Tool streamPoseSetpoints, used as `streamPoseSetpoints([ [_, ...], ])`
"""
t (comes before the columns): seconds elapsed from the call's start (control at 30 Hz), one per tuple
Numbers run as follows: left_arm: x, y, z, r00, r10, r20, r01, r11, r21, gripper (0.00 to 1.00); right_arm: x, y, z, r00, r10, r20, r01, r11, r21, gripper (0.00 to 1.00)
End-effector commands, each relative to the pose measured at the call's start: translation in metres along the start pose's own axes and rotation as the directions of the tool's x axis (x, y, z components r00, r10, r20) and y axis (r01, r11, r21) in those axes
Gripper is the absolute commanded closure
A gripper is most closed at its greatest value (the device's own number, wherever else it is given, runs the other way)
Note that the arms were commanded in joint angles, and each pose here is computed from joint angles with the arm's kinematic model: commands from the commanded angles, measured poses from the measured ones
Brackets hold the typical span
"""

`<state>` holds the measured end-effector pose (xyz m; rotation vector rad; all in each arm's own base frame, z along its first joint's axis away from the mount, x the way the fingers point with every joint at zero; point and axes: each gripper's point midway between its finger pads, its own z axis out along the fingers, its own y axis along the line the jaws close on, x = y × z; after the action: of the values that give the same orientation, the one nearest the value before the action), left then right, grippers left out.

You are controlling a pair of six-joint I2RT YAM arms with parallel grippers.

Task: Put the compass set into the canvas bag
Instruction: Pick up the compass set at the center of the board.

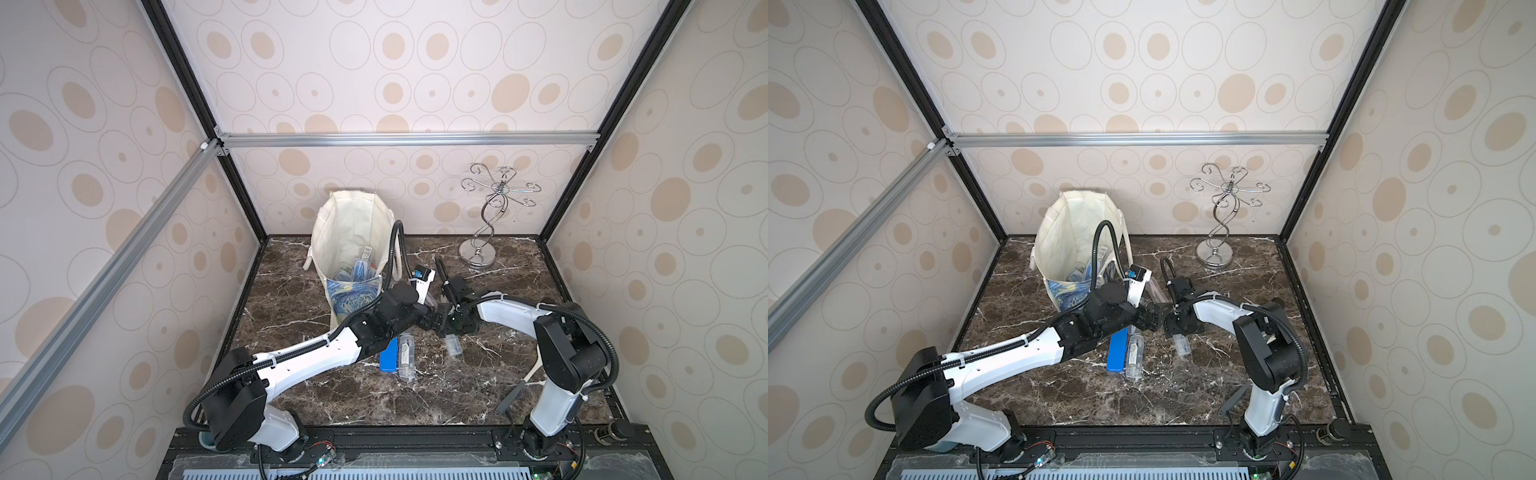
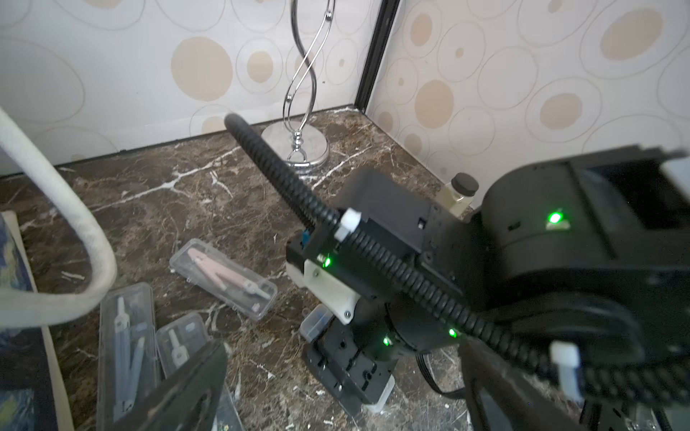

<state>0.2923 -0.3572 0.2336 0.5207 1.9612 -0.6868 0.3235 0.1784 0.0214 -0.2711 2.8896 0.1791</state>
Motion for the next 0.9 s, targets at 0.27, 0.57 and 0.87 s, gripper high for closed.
streamPoseSetpoints([
  [0.27, -0.01, 0.007, -0.014, 0.993, -0.074, 0.089, 0.076, 0.997, -0.026, 0.03, 0.0, -0.008, 0.007, 1.0, 0.012, -0.028, -0.01, 0.998, 0.057, 0.47],
  [0.57, -0.003, 0.01, -0.011, 0.994, -0.077, 0.076, 0.081, 0.996, -0.039, 0.0, -0.016, -0.008, -0.016, 0.998, 0.026, 0.049, -0.029, 0.998, 0.052, 0.62],
  [0.87, 0.003, 0.007, -0.004, 0.995, -0.082, 0.054, 0.083, 0.996, -0.02, 0.0, -0.046, -0.007, -0.072, 0.979, 0.065, 0.195, -0.06, 0.998, -0.027, 0.6],
])
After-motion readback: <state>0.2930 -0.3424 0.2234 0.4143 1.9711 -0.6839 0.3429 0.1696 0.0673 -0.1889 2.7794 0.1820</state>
